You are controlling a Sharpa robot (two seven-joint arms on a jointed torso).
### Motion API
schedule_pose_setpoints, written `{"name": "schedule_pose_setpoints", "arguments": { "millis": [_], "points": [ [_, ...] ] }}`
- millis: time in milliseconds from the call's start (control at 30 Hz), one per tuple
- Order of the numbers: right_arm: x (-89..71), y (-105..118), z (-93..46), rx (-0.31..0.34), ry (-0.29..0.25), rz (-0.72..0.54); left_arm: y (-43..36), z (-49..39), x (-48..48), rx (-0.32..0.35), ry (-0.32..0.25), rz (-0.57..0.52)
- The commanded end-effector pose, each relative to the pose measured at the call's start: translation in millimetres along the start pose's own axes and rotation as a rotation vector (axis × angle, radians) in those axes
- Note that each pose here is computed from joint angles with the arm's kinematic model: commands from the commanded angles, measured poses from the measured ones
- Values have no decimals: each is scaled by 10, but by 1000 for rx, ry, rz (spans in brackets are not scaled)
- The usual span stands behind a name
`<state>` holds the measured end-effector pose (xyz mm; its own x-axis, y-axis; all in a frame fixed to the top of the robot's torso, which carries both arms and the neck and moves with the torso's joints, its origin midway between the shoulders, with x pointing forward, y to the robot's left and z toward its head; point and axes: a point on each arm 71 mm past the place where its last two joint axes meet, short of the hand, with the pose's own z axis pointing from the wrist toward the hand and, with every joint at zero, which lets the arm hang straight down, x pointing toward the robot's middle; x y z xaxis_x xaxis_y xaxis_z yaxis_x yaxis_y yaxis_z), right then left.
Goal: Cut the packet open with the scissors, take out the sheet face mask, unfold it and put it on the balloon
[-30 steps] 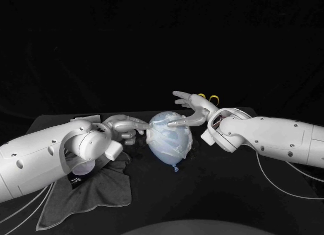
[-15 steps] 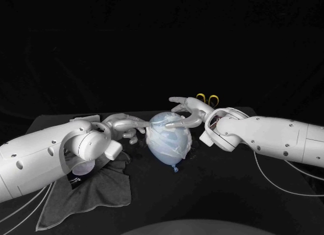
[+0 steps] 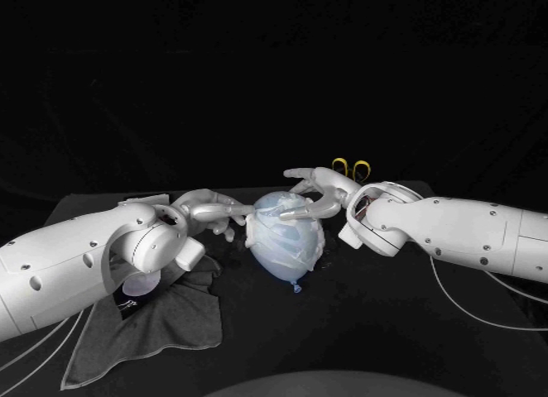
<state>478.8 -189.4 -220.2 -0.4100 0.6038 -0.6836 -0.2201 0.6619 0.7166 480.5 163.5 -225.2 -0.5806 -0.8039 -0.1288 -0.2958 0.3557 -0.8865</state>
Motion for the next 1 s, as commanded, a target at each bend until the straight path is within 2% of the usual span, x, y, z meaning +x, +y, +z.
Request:
{"name": "schedule_pose_setpoints", "arguments": {
  "millis": [33, 400, 667, 1000],
  "points": [
    [33, 7, -6, -5, 25, -23, -26, 6, -7, 15, -16, 72],
    [43, 17, -14, -9, 28, -34, -41, 61, 35, -6, -31, 171],
    [51, 20, -16, -9, 31, -40, -95, 110, 125, 15, -23, 185],
    [63, 25, -15, -10, 36, -54, -149, 140, 178, 47, -37, 182]
  ]
}}
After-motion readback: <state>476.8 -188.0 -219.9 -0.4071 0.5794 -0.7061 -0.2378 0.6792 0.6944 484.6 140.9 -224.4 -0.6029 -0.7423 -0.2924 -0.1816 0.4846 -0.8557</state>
